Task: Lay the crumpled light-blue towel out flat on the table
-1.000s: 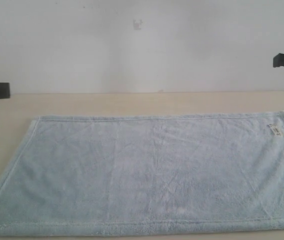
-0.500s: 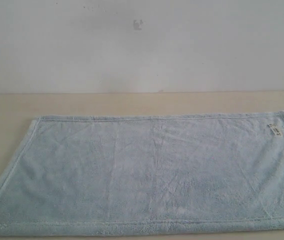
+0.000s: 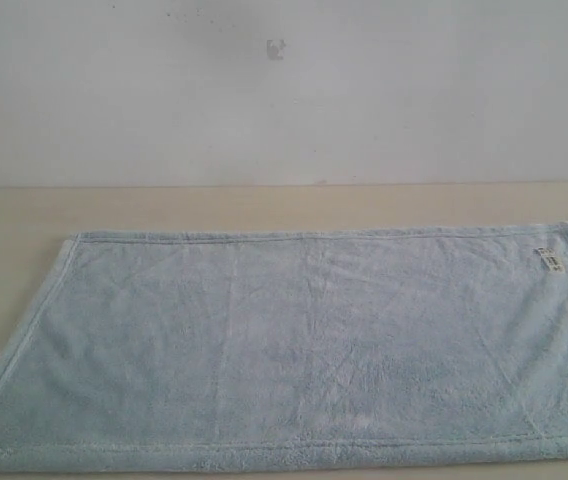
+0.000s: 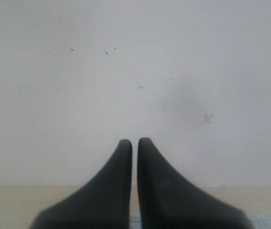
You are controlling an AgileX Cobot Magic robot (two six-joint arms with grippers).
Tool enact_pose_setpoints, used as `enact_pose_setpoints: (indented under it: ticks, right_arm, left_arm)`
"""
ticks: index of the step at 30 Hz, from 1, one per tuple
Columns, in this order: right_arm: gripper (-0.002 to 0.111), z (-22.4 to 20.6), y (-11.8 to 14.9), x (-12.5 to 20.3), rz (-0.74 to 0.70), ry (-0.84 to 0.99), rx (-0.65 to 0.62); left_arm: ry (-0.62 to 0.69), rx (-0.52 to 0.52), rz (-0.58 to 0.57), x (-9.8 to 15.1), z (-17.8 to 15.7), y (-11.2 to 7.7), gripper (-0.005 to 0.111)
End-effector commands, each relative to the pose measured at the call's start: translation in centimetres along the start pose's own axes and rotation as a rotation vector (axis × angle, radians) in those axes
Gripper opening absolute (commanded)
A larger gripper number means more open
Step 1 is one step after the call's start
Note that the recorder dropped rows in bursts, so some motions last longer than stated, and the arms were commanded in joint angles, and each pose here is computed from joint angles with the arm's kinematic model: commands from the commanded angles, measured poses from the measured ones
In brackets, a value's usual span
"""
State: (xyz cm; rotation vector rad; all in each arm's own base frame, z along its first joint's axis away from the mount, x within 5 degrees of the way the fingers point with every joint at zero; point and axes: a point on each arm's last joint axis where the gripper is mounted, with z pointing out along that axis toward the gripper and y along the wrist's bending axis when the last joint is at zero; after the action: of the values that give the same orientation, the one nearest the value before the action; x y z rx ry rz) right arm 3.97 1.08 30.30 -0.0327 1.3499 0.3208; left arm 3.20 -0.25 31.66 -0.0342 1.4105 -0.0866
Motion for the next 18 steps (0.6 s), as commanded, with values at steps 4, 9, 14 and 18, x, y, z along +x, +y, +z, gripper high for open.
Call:
enact_pose_setpoints:
  ticks: [4, 9, 14, 18]
  right_arm:
    - [0.000, -1.0, -0.8, 0.7, -0.048, -0.130, 0.095]
    - [0.000, -0.8, -2.6, 5.0, -0.197, 0.013, 0.331]
    - [0.000, -1.1, -3.7, 9.6, -0.115, 0.210, 0.376]
    - [0.000, -1.8, -3.9, 11.5, -0.107, 0.438, 0.371]
  left_arm:
    - [-0.038, 0.003, -0.005, -0.1, -0.8, 0.0, 0.004]
    - [-0.032, 0.004, -0.005, 0.0, -0.9, 0.0, 0.004]
    - [-0.032, 0.004, -0.005, 0.0, -0.9, 0.0, 0.004]
    - [-0.029, 0.004, -0.005, 0.0, -0.9, 0.0, 0.004]
